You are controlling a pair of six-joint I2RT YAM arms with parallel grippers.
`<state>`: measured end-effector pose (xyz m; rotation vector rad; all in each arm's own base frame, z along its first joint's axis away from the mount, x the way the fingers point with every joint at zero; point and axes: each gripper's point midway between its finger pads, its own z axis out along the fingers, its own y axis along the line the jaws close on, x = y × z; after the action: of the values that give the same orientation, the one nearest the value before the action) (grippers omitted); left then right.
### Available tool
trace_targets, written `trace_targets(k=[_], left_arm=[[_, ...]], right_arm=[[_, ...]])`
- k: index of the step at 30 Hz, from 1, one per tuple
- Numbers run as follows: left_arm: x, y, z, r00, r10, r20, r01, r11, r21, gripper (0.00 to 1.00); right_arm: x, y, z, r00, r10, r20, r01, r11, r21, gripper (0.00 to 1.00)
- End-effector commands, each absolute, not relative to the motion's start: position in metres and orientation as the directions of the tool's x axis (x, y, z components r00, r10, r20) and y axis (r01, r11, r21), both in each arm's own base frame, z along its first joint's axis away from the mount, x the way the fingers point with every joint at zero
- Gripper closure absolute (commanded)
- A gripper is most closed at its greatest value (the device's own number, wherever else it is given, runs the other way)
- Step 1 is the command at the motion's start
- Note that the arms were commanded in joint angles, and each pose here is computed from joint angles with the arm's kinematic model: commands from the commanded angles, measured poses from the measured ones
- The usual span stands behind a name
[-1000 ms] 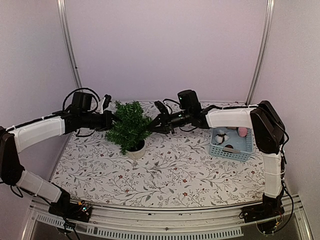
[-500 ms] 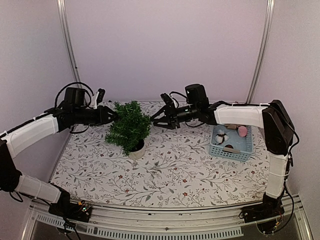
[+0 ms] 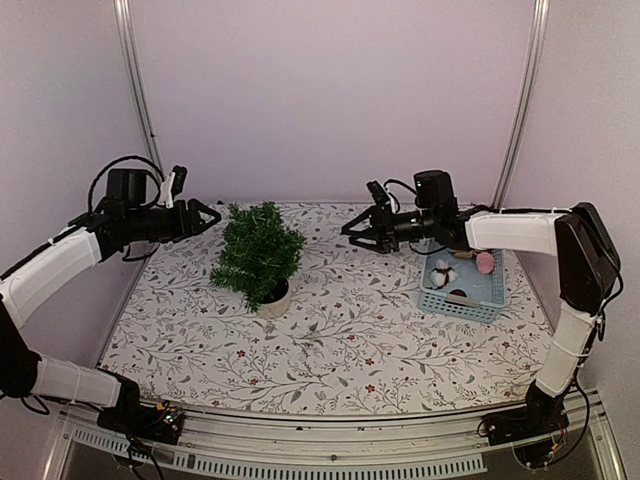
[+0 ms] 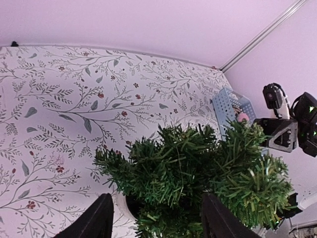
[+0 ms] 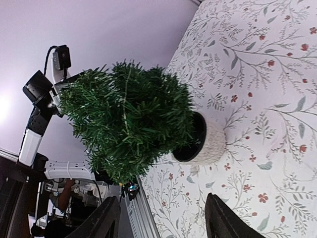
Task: Decorate the small christmas tree
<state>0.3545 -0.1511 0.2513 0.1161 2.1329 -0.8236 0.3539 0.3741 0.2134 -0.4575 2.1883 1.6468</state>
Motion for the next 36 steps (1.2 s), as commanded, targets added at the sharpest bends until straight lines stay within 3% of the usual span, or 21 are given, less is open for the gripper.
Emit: trace_targets(k=[1,6,13,24,36], left_arm=[[0.354,-0.132,0.285,-0.569,-0.209,-0.795,0.367,0.801,-0.473,0.37],[0.350,-0.125,0.304,-0.486,-0.181,-0.855,0.404,0.821,-0.404,0.35],[0.343,-0.130,0.312,-0.421,-0.163,-0.892,0.469,0.803,-0.368,0.35],[0.342,-0.135,0.320,-0.383,-0.169,-0.908,0.510,0.782,-0.360,0.36],[0.344,-0.136,0.324,-0.360,-0.170,-0.917,0.520,0.780,-0.349,0.36]], right_arm=[[0.378,0.332,0.203,-0.809,0.024,-0.587,-0.538,0.372,0.756,0.39],[0.396,0.300,0.180,-0.672,-0.050,-0.739,-0.638,0.546,0.543,0.40],[0.413,0.279,0.162,-0.448,-0.273,-0.852,-0.748,0.637,0.189,0.43],[0.375,0.331,0.112,-0.181,-0.512,-0.840,-0.947,0.321,0.008,0.41],[0.370,0.363,0.051,-0.121,-0.613,-0.781,-0.981,0.196,-0.001,0.43]])
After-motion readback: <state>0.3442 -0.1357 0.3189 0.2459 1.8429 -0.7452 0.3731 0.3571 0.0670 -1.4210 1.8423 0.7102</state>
